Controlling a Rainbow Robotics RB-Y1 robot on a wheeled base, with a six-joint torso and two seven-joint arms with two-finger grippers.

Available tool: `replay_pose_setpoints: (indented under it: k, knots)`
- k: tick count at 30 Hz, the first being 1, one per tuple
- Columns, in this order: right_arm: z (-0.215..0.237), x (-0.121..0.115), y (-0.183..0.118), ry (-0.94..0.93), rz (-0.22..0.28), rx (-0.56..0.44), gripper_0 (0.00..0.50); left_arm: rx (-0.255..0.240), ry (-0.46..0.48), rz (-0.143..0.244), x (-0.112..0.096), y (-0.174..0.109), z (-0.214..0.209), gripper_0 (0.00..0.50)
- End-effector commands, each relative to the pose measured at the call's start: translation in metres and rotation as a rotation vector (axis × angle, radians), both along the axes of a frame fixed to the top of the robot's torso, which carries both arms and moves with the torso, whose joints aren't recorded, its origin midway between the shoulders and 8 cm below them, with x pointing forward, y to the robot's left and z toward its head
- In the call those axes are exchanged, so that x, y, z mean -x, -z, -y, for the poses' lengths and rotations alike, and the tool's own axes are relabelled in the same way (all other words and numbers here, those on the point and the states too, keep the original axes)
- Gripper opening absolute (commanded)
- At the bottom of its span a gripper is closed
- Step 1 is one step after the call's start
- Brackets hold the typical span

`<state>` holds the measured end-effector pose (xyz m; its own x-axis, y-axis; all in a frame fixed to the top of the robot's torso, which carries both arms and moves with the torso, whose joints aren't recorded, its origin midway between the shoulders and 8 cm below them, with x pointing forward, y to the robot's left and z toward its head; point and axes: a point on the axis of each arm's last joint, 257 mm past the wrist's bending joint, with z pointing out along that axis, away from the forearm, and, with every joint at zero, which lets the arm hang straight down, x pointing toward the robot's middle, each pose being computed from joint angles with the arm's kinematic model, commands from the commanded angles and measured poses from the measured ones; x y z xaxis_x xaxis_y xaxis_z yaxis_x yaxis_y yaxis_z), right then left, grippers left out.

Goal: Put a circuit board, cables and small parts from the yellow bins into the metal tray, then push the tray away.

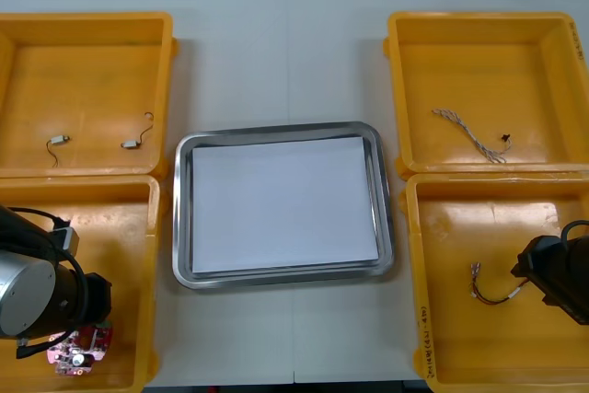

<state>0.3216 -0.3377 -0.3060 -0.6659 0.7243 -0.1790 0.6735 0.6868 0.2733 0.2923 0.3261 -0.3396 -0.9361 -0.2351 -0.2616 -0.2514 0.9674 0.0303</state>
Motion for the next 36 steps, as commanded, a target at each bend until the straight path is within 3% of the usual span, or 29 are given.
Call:
replay_pose_setpoints:
  k: [1,12,36]
  knots:
    - [0.004,0.002,0.004,0.071,0.013,-0.024,0.500,-0.039,0.097,-0.025,0.010,0.006,-0.003,0.000]
    - [-0.004,0.005,0.015,0.097,0.018,-0.040,0.500,-0.054,0.093,-0.006,0.001,-0.004,-0.007,0.000]
    - [-0.002,0.000,0.034,0.132,0.033,-0.051,0.500,-0.070,0.053,0.196,-0.052,-0.082,-0.029,0.000]
